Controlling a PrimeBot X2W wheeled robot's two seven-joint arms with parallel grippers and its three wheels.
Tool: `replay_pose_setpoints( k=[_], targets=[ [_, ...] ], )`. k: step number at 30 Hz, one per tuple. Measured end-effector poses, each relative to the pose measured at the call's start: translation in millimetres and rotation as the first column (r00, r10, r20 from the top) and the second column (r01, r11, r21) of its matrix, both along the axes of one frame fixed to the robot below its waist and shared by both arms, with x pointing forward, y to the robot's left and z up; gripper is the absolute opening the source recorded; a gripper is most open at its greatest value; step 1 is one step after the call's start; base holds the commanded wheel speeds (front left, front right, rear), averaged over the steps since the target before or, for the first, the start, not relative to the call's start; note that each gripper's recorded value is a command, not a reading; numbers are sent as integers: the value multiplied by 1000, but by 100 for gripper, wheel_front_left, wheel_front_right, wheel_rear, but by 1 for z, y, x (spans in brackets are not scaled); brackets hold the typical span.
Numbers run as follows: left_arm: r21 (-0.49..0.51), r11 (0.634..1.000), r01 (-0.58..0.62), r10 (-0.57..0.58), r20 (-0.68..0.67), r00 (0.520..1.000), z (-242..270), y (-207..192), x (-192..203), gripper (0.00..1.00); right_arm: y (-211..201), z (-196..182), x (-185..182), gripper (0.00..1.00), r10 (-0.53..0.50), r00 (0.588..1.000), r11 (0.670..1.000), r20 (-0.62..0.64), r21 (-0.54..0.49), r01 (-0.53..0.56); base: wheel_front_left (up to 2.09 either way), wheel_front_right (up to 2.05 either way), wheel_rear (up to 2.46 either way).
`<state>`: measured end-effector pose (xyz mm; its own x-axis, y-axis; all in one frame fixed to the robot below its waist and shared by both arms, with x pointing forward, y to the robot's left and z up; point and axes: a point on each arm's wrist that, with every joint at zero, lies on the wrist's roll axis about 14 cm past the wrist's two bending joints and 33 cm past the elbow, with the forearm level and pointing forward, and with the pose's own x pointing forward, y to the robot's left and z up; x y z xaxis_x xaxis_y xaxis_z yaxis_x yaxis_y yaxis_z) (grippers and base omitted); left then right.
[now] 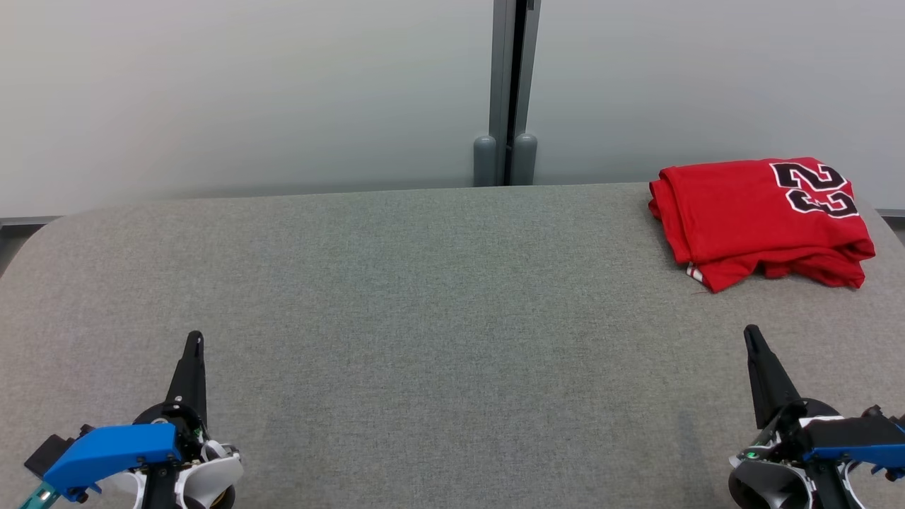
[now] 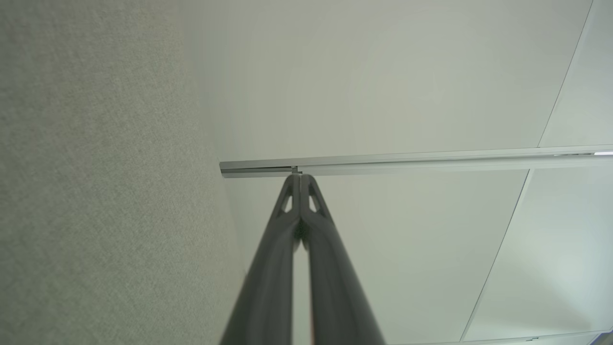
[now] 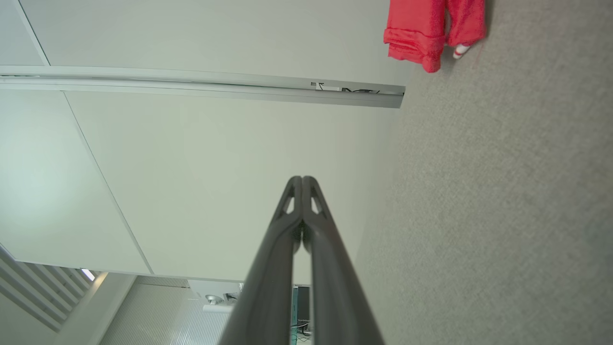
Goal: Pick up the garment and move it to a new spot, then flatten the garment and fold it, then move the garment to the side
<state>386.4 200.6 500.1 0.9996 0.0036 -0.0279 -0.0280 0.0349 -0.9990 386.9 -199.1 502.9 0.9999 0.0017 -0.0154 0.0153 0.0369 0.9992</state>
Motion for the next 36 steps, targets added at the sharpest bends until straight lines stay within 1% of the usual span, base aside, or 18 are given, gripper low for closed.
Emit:
replay_pose_setpoints(
  k=[6,36],
  targets=[
    [-37,999,3,-2,13,1000,3,0,1,0,-1,1,0,0,-1,1000,999,5,38,1,0,0,0],
    [-37,999,3,-2,16,1000,4,0,1,0,-1,1,1,0,-1,1000,999,6,39,1,0,0,0]
  ],
)
